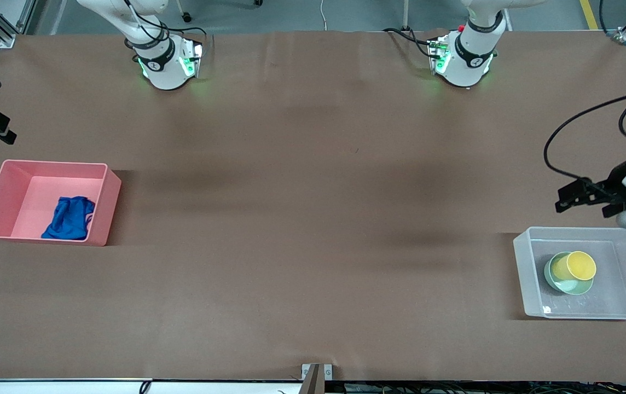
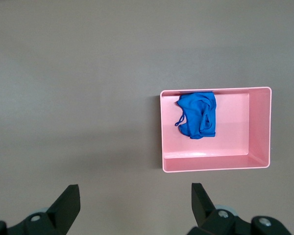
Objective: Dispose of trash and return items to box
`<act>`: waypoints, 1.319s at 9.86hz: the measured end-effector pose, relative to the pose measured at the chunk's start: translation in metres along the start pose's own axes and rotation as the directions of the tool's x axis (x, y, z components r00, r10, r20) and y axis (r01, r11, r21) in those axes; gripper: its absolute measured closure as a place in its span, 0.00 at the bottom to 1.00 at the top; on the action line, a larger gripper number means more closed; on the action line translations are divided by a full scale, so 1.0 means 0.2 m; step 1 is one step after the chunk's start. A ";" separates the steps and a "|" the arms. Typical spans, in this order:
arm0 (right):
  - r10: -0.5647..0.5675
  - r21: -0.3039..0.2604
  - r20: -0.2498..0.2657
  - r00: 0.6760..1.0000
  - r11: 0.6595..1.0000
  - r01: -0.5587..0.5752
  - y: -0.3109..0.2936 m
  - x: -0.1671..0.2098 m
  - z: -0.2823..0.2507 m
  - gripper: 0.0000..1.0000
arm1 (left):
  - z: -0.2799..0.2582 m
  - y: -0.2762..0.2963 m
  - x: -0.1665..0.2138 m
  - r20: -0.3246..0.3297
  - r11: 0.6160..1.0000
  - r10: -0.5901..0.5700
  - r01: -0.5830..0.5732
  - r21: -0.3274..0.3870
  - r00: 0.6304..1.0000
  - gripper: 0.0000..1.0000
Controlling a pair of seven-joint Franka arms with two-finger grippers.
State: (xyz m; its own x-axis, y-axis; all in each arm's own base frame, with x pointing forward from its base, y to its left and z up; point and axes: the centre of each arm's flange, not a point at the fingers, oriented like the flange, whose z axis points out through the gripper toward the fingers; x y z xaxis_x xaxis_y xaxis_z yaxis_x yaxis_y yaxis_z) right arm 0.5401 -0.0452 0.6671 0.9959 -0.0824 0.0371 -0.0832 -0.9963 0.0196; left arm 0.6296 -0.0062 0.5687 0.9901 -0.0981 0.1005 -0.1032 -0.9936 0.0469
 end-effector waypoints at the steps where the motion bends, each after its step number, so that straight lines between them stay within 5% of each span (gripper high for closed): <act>1: 0.000 0.000 0.000 1.000 1.000 0.000 0.00 0.00 0.00 0.00 | -0.05 0.04 -0.01 -0.011 1.000 0.001 -0.001 -0.001 1.000 0.00; 13: 0.000 0.000 0.002 1.000 1.000 0.000 0.00 0.00 0.00 0.00 | -0.38 0.13 -0.30 0.053 0.996 -0.093 0.093 0.011 0.994 0.00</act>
State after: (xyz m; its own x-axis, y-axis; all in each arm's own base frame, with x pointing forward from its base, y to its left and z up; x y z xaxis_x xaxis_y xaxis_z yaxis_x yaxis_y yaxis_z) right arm 0.5400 -0.0453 0.6667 0.9960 -0.0826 0.0348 -0.0834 -0.9963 0.0196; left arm 0.5608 -0.0227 0.6390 0.9991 -0.0078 0.0426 -0.0098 -0.9989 0.0452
